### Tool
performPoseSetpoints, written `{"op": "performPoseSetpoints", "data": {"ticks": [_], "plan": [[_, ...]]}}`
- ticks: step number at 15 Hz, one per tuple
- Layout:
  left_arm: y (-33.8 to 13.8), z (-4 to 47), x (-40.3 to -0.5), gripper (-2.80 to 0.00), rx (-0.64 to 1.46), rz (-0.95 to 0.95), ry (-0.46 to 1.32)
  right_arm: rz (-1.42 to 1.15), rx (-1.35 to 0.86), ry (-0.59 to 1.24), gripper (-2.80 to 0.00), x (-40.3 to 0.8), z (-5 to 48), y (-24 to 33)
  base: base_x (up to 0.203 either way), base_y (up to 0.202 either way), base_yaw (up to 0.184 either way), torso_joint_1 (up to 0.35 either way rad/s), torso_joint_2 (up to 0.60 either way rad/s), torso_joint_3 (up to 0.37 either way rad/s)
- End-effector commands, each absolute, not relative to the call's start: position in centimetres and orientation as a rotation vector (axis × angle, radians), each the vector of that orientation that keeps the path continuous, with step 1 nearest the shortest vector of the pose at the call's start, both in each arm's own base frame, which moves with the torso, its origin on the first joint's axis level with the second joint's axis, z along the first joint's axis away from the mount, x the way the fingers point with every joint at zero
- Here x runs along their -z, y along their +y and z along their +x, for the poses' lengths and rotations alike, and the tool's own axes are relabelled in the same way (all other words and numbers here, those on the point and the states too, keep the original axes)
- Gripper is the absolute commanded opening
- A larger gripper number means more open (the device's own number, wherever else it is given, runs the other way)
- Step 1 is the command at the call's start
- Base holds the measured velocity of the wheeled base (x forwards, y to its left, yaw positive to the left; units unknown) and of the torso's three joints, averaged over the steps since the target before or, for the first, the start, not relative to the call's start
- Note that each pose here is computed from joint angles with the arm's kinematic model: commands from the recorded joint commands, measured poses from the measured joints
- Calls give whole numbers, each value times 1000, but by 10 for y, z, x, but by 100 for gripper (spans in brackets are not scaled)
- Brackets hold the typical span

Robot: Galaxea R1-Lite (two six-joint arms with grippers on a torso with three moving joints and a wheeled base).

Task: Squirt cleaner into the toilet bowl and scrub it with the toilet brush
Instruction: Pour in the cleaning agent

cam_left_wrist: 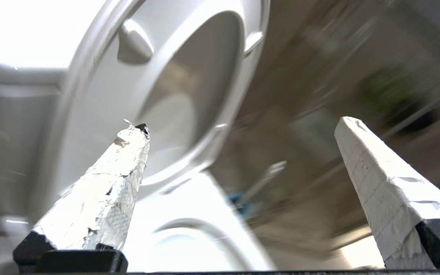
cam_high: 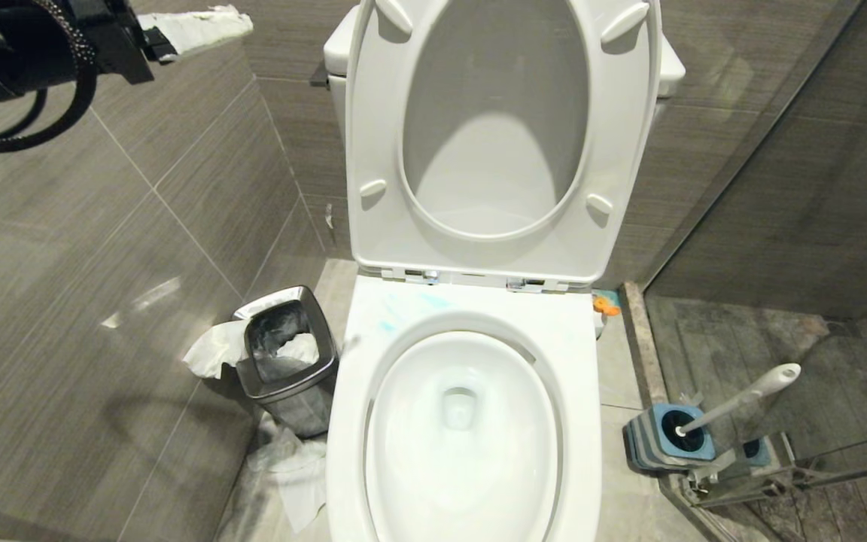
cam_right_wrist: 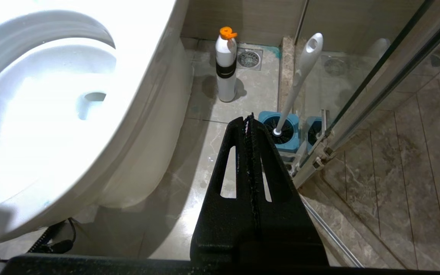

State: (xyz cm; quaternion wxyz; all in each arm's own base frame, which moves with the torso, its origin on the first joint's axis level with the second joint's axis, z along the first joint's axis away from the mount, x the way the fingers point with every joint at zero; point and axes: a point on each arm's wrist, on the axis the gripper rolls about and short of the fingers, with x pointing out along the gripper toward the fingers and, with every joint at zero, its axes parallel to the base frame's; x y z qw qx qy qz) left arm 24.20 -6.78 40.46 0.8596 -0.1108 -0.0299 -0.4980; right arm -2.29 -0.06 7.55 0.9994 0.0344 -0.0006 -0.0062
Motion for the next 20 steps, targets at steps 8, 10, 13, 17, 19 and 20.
{"op": "performPoseSetpoints", "data": {"ticks": [8,10,13,17,19,20], "plan": [[-124,177,-446,0,419,105,-206,69,12,0,-280,-75,-23,-1,0,0,0,0,0,0],[-128,162,-450,0,378,93,-217,69,12,0,-280,-75,-23,-1,0,0,0,0,0,0],[-114,137,-457,0,320,83,-240,69,12,0,-280,-75,-23,-1,0,0,0,0,0,0],[-87,95,-430,0,314,124,-167,69,12,-2,-280,-76,-23,-1,0,0,0,0,0,0],[-79,85,-423,0,311,123,-160,69,12,-1,-280,-76,-23,-1,0,0,0,0,0,0],[-80,86,-423,0,310,126,-159,69,12,0,-280,-75,-23,-1,0,0,0,0,0,0]]}}
